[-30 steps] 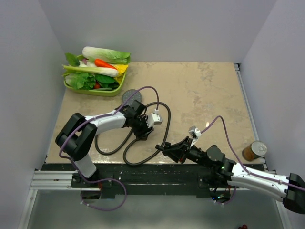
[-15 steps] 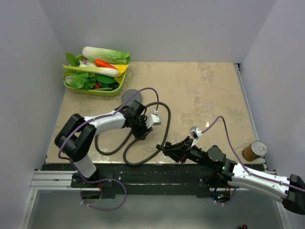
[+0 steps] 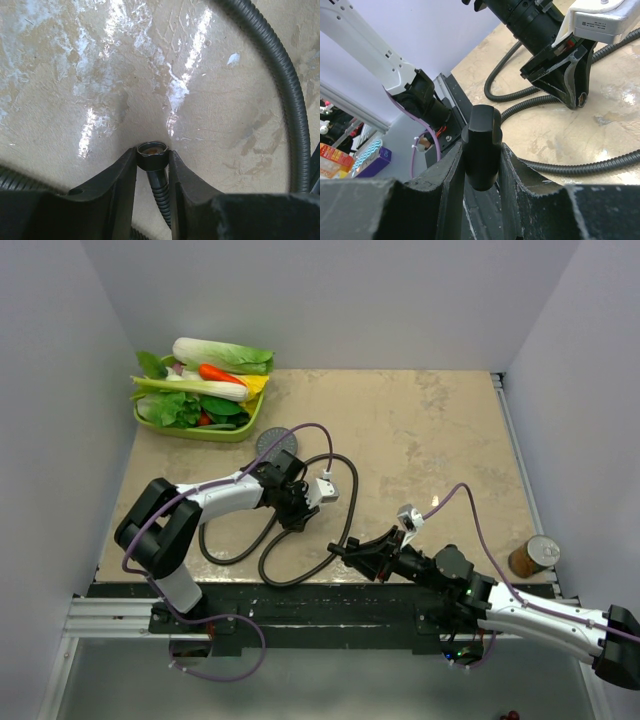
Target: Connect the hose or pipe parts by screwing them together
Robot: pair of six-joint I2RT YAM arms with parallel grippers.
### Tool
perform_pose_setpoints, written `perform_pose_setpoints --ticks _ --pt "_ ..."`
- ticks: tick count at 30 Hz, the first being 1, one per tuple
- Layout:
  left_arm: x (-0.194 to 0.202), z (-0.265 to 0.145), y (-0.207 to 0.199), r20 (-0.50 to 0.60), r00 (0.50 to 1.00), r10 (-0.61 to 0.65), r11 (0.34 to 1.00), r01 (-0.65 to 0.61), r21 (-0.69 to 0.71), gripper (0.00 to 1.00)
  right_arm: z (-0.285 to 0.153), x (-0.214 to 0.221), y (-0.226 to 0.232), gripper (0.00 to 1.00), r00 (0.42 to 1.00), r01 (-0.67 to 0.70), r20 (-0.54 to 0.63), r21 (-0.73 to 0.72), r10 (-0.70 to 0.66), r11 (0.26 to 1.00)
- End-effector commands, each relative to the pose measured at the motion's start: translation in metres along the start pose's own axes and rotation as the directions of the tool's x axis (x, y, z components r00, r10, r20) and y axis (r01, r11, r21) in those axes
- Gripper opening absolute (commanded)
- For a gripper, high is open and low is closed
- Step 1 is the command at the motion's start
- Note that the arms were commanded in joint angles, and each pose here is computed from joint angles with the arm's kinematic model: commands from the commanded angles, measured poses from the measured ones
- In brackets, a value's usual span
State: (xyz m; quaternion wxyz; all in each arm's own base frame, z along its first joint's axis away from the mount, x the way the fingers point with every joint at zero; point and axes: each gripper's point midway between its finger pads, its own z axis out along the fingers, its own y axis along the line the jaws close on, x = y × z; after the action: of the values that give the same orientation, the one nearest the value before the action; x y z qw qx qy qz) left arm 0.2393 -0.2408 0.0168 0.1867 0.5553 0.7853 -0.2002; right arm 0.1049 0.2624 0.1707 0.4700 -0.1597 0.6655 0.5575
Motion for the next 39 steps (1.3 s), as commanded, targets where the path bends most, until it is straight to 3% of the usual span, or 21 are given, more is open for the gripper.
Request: perform_pose_setpoints --ticks 1,5,9,11,16,25,39 --pt "0.022 0.007 -0.009 -0.061 0.998 0.002 0.999 0.001 0.04 0.0 0.003 -0.026 0.012 0.0 0.996 0.003 0.086 -0.025 -0.001 1.0" --pt "0.002 -0.028 -0.02 0.024 0.986 0.167 0.982 -0.168 0.08 0.0 0.001 -0.014 0.004 0.0 0.999 0.024 0.029 0.013 -0.025 1.0" --pt "-0.028 -0.095 -0.043 0.185 0.884 0.429 0.895 -0.444 0.048 0.0 0.001 -0.002 -0.003 0.0 0.998 0.057 -0.031 0.029 -0.056 0.998" --pt "-0.028 -0.113 -0.061 0.211 0.848 0.486 0.852 -0.513 0.099 0.0 0.002 0.002 0.002 0.0 0.995 0.079 -0.055 0.002 -0.079 0.997" --pt "-0.014 -0.122 -0.091 0.187 0.854 0.486 0.807 -0.52 0.278 0.0 0.02 0.011 0.007 0.0 0.975 0.168 -0.138 -0.046 -0.173 0.985" --pt "-0.024 -0.112 -0.122 0.259 0.85 0.459 0.786 -0.525 0.326 0.0 0.031 -0.022 0.028 0.0 0.955 0.278 -0.088 -0.066 -0.283 0.958" --pt "-0.06 -0.114 -0.136 0.358 0.86 0.363 0.797 -0.485 0.359 0.0 0.046 -0.023 0.035 0.0 0.937 0.33 -0.094 -0.082 -0.337 0.94"
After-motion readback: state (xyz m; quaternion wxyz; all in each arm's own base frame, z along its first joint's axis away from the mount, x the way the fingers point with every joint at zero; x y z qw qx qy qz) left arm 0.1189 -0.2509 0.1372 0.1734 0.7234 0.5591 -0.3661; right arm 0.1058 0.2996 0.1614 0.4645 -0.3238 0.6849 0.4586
